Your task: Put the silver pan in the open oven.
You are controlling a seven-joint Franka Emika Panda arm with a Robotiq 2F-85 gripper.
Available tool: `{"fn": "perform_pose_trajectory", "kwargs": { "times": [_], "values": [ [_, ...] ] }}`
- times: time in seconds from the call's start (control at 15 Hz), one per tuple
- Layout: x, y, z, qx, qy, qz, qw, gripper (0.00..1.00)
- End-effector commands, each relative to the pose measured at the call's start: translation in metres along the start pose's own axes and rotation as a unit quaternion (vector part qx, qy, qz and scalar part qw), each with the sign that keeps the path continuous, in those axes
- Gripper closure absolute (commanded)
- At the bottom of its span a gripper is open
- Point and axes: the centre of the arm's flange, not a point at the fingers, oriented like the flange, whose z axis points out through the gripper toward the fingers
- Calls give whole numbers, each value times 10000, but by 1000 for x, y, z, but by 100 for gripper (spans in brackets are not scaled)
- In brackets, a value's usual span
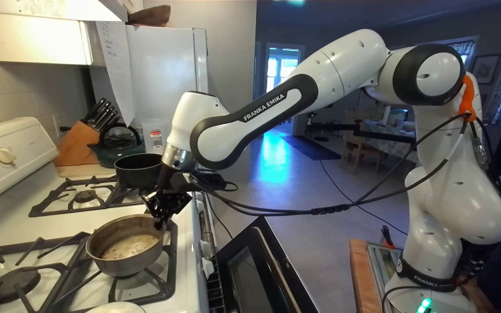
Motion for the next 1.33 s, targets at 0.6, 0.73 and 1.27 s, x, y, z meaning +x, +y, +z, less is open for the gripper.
{"fn": "perform_pose_trajectory", "kwargs": {
  "times": [0.6, 0.73, 1.27],
  "values": [
    [6, 43, -31, -535, -313, 71, 9981, 98],
    [3, 51, -37, -622, -355, 23, 9974, 98],
    [-19, 79, -68, -932, -516, -358, 9937, 98]
  ]
}}
